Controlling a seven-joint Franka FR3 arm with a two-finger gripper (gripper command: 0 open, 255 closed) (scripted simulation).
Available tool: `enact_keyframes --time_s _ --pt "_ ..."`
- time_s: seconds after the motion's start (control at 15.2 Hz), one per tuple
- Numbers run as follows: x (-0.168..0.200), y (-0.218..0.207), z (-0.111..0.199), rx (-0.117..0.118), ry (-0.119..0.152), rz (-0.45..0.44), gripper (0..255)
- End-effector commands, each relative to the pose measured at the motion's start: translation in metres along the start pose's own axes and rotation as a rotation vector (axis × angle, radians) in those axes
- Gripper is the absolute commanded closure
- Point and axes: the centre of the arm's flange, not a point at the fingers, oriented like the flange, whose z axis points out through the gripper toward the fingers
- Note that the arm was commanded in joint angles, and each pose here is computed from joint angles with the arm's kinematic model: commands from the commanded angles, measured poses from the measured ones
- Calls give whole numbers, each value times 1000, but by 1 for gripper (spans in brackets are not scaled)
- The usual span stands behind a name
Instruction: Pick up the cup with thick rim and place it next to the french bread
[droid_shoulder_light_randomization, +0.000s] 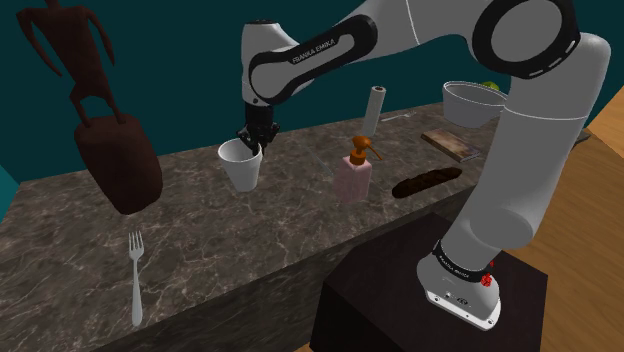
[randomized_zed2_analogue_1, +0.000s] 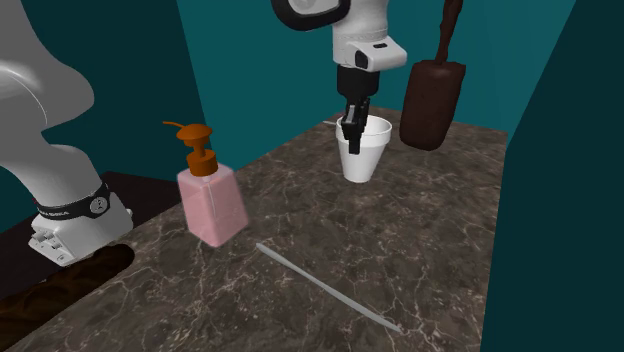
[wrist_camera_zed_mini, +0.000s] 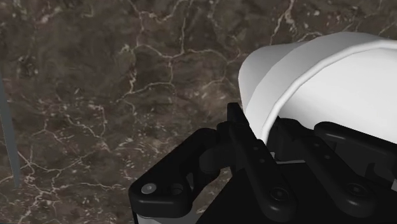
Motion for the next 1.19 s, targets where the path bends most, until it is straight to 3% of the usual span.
enact_keyframes --time_s 0.0,1.12 --pt "-1 0 -11 0 0 0 255" --pt "3 -6 -100 0 0 0 255"
